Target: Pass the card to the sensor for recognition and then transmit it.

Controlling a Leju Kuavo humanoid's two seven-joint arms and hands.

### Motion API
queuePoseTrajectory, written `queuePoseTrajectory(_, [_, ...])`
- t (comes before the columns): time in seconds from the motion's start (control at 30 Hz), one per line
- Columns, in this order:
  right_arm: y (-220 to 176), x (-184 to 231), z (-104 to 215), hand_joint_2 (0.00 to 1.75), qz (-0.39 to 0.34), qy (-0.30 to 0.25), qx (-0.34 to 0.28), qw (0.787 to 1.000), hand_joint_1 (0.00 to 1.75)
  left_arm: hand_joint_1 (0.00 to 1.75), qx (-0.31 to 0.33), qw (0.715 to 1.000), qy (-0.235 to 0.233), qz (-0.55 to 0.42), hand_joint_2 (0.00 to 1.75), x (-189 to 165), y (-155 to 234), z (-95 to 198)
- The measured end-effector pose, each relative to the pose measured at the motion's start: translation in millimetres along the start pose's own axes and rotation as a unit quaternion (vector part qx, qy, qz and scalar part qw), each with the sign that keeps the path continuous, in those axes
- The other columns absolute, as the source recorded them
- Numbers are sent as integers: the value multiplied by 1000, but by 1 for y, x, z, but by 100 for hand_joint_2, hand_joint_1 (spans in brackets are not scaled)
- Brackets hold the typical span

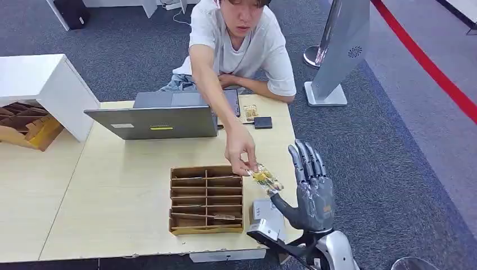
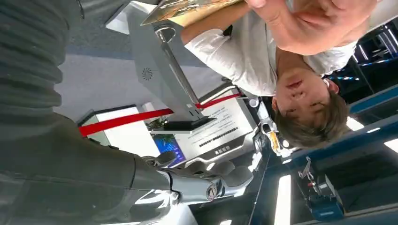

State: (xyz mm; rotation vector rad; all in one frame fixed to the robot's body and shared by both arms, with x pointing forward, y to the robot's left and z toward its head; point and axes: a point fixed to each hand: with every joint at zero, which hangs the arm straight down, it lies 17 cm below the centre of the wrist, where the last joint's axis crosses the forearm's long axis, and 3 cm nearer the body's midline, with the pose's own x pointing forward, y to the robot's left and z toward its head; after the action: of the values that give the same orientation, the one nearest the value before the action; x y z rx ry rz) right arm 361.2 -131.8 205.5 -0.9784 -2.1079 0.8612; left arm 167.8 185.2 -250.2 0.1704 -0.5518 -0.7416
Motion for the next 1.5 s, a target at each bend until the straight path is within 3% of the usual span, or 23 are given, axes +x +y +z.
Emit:
queuePoseTrajectory(0.23, [-4,-5,-4,175,77,-2,-7,997,0,0,0,1000,0,1,0,0,0,0])
queuePoseTrajectory(0.4, [-8,-10,-8,175,92,6,-14,996,0,0,2,1000,1,4,0,0,1,0])
queuePoseTrajectory(0.43, [-9,-11,-8,175,92,8,-15,996,31,0,2,1000,1,5,0,0,1,0])
queuePoseTrajectory(0.47, [-9,-12,-8,175,92,10,-16,996,159,0,2,1000,1,6,0,0,1,0])
queuePoseTrajectory(0.5, [-10,-14,-8,175,88,15,-17,996,175,0,2,1000,2,6,0,0,1,0])
queuePoseTrajectory(1.5, [-18,-14,-16,175,-37,39,-22,998,175,0,-1,1000,6,6,0,6,-3,-1])
